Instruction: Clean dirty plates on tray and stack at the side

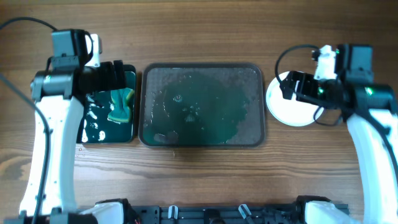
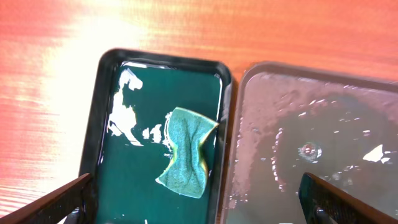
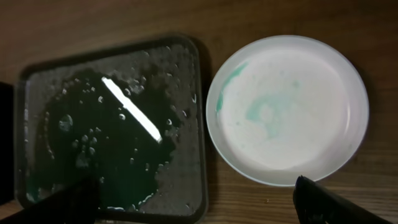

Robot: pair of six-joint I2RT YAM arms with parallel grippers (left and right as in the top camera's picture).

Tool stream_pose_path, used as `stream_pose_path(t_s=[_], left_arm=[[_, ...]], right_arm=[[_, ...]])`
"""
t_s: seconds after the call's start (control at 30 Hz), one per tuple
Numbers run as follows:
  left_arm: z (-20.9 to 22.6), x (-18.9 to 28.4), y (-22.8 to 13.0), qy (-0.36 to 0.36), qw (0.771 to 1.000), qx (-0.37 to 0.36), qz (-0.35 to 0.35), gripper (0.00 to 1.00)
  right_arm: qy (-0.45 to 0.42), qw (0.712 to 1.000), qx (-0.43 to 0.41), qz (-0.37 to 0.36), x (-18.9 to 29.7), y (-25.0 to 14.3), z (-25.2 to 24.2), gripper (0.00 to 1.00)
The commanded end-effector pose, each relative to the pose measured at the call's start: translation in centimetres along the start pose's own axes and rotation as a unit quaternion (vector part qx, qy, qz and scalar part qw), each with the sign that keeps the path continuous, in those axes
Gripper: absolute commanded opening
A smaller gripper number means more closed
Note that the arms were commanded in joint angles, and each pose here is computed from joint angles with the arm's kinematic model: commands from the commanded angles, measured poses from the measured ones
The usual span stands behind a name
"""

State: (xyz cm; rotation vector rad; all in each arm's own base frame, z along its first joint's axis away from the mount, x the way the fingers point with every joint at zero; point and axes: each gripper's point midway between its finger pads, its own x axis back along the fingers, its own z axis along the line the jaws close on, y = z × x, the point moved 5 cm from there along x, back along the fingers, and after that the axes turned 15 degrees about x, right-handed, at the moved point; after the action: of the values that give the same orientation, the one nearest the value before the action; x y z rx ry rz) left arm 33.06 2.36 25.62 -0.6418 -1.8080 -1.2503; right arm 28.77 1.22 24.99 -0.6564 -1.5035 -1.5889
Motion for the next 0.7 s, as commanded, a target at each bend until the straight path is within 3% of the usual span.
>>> stream_pose_path(t_s=[0.0, 0.17, 0.33, 0.43, 0.6, 0.67], left_arm=[[-0.3, 0.3, -0.1, -0.013, 1.0, -0.003, 0.001, 1.0], [-0.3, 0.3, -0.1, -0.013, 1.0, -0.003, 0.001, 1.0], [-0.3, 0.3, -0.1, -0.014, 1.0, -0.003, 0.001, 1.0], [-0.3, 0.3, -0.1, -0.013, 1.0, -0.003, 0.001, 1.0], [-0.3, 0.3, -0.1, -0.013, 1.0, -0.003, 0.001, 1.0], [-0.3, 0.3, -0.1, -0.013, 1.0, -0.003, 0.001, 1.0]], right_arm=[[0.006, 0.997, 0.015, -0.081, 5.2, 0.0, 1.7, 1.0], [0.054, 0.978, -0.074, -0.189, 11.8, -1.3, 4.4, 1.0], [0.076, 0.958, -0.151, -0.23, 14.6, -2.7, 5.3, 1.0], [0.011, 0.957, -0.152, -0.247, 15.0, -2.9, 3.8, 1.0], [-0.053, 0.968, -0.021, -0.245, 14.3, -2.9, 2.9, 1.0], [-0.069, 0.959, 0.043, -0.272, 14.2, -2.6, 2.9, 1.0]])
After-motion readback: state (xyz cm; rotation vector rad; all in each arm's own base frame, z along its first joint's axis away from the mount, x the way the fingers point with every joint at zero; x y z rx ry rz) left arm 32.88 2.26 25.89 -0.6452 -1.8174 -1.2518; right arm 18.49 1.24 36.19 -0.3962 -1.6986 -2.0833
